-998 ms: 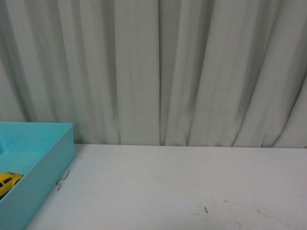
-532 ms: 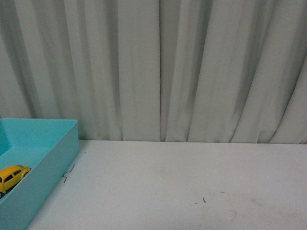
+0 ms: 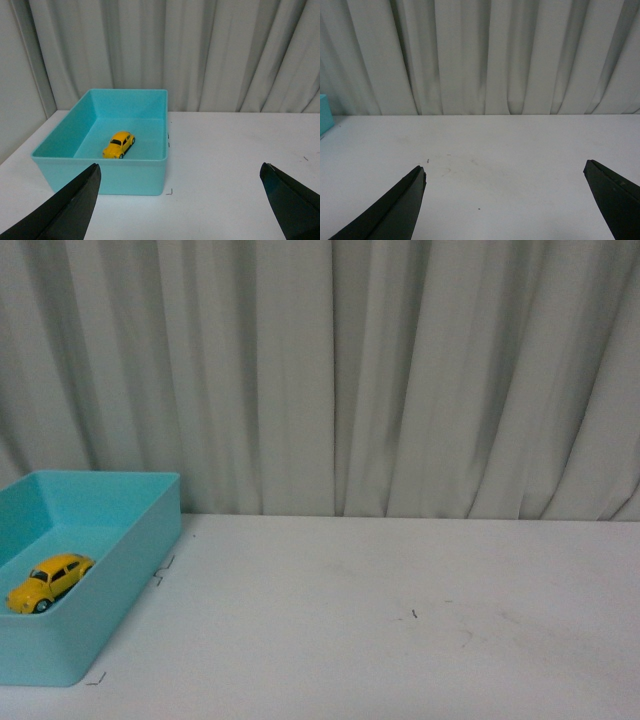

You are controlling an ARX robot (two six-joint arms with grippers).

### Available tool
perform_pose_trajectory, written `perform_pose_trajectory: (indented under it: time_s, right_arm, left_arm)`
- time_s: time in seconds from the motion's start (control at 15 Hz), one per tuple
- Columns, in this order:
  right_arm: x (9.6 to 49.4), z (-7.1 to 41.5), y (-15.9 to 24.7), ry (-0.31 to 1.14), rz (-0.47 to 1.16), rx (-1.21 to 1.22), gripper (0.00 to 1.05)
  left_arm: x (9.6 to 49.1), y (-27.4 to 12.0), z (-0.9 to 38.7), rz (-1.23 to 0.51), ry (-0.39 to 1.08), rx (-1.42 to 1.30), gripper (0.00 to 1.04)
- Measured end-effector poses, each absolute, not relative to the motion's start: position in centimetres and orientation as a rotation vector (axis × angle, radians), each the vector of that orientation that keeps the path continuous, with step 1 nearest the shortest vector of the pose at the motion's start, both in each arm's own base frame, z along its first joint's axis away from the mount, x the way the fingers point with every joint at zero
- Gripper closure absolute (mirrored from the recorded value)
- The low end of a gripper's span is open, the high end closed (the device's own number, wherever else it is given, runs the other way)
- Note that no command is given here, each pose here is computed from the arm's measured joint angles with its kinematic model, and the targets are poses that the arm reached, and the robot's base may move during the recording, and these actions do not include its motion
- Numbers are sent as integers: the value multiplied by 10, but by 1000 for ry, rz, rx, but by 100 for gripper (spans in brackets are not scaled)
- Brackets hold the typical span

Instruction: Wind up and store yellow beetle toy

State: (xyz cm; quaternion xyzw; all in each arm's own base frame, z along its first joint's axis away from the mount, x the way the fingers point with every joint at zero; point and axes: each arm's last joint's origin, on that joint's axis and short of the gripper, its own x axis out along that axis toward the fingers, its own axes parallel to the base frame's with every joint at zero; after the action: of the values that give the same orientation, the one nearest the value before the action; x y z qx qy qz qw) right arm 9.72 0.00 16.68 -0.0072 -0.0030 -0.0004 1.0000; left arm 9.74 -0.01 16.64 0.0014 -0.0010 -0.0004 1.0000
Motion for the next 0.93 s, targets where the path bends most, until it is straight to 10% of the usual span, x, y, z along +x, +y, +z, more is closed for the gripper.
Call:
perform_pose_trajectory:
  time_s: [0.93]
  right_arm:
    - [97,167,0,-4,-1,-14,7]
  left_arm:
    - [97,0,166,-1,-2,3,7]
